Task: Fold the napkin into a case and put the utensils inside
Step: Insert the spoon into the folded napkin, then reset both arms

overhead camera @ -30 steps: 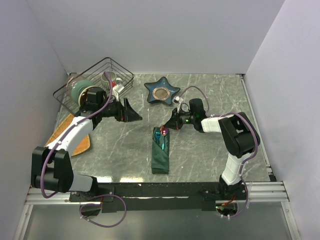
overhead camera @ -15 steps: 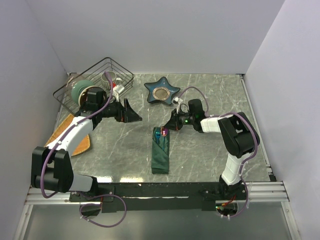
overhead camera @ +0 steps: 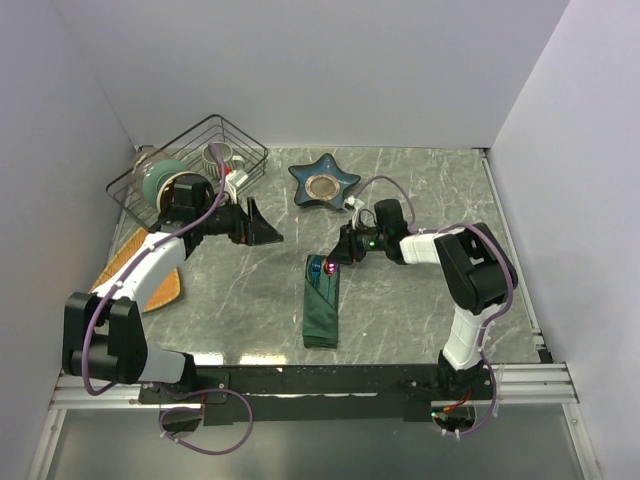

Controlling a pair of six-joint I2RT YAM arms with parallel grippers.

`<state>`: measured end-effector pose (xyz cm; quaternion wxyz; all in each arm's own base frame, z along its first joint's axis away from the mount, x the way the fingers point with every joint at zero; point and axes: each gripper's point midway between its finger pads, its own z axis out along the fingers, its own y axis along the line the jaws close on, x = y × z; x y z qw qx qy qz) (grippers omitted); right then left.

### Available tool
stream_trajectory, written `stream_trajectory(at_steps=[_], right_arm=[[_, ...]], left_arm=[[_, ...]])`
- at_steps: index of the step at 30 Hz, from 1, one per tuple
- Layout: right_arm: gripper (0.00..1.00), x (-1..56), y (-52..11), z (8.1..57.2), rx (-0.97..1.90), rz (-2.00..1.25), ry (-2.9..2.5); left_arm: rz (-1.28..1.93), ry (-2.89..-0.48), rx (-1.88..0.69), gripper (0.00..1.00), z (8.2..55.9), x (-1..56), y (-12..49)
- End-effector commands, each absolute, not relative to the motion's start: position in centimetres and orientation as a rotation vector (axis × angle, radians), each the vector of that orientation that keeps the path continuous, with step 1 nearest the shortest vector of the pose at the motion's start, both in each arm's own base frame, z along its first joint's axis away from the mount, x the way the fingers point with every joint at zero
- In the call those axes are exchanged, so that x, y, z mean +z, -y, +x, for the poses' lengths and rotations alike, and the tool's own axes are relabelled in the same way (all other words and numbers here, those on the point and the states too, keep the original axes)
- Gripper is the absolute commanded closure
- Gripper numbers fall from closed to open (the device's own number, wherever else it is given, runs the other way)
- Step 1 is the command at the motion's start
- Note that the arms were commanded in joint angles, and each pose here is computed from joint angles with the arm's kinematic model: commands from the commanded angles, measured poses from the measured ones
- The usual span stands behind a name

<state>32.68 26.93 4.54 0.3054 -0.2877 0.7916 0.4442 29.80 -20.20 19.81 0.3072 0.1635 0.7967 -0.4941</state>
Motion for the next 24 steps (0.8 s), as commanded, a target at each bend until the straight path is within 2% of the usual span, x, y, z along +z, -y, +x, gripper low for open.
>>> stream_trajectory(at_steps=[1, 6, 8, 11, 16, 21, 24], right_arm=[[0.55, 7.1, -27.8, 34.3, 1.146, -0.777, -2.019], [0.41, 12.2, -28.4, 36.2, 1.148, -0.765, -1.936], [0.22, 15.6, -28.4, 37.1, 1.133, -0.757, -1.889], [0.01, 20.1, -27.0, 38.7, 1.046, -0.723, -1.861], [0.0, 26.8, -21.8, 40.8, 0.852, -0.592, -1.875], [0.0, 31.2, -15.9, 39.7, 0.674, -0.455, -1.915], [0.0, 31.1, -12.2, 38.2, 0.507, -0.349, -1.945]], left_arm=[[0.487, -2.045, -1.276, 0.01, 30.5, 21.3, 20.1], [0.486, -2.014, -1.187, 0.01, 32.0, 22.3, 19.7], [0.452, -2.054, -1.131, 0.01, 32.9, 22.1, 19.2], [0.414, -2.145, -0.989, 0.01, 35.5, 22.1, 18.0], [0.349, -2.202, -0.656, 0.01, 41.3, 25.2, 15.0], [0.354, -2.259, -0.54, 0.01, 42.6, 25.8, 13.7], [0.364, -2.251, -0.487, 0.01, 42.3, 25.1, 13.3]])
